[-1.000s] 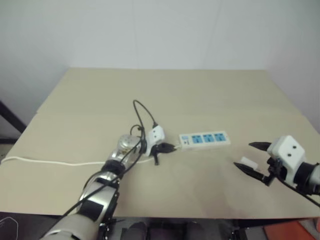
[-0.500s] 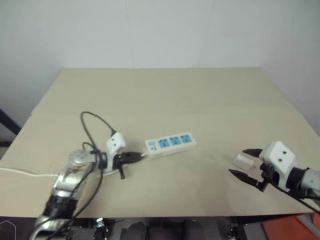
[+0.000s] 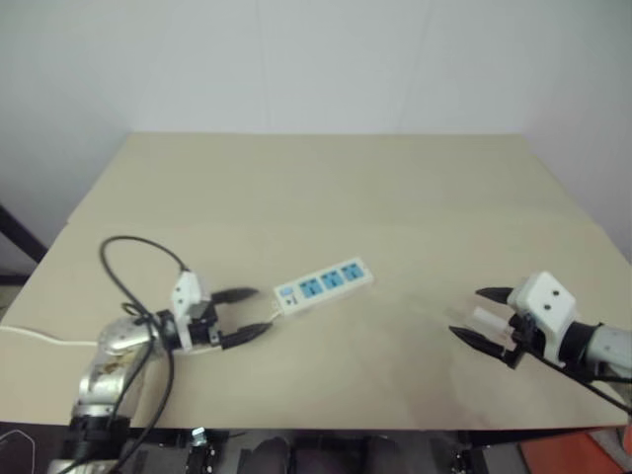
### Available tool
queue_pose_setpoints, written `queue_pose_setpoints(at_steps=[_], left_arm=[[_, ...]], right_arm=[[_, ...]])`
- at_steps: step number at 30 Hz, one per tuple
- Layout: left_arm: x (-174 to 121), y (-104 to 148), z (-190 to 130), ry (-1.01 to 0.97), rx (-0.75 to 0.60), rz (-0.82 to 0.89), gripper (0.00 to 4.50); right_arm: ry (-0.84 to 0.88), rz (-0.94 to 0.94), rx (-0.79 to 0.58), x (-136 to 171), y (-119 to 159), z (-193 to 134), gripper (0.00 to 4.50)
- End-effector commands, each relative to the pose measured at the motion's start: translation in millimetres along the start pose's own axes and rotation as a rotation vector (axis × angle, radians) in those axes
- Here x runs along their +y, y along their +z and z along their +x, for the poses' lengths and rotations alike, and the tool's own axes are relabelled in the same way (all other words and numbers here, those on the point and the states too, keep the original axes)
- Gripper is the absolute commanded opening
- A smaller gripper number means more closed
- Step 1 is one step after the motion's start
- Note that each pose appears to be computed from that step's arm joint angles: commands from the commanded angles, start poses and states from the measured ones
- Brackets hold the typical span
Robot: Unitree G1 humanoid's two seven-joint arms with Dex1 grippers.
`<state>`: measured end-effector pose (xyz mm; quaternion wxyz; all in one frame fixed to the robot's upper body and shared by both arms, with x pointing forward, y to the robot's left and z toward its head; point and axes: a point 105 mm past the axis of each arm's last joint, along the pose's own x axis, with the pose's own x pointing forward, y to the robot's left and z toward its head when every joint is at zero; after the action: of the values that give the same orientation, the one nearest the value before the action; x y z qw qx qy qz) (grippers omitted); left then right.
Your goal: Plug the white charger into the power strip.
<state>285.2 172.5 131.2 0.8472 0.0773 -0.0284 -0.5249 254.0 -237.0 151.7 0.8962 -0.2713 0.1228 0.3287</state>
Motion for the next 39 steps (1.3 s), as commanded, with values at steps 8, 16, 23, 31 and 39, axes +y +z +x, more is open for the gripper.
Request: queue_pose_setpoints(at_steps=[8, 16, 23, 31, 39], left_arm=[[8.1, -9.6, 21.2, 0.034, -0.161, 0.084, 4.48], [8.6, -18.7, 50.7, -0.029, -0.176, 0.107, 4.48], [18.7, -32.7, 53.0, 0.011, -0.124, 0.082, 4.48], [12.4, -45.5, 55.9, -0.062, -0.101, -0.002, 4.48], [15.3, -52.6, 67.6, -0.032, -0.051, 0.035, 4.48]], right_arm=[[-0.022, -0.005, -0.044, -3.5, 7.6, 2.4, 4.50], [-0.040, -0.001, -0.039, -4.0, 8.3, -2.2, 4.50], [-0.066, 0.001, -0.022, -3.5, 5.0, -8.5, 4.50], [-0.096, 0.015, -0.029, -7.0, 5.3, -6.5, 4.50], [-0.098, 0.014, -0.034, -7.3, 6.3, -3.5, 4.50]])
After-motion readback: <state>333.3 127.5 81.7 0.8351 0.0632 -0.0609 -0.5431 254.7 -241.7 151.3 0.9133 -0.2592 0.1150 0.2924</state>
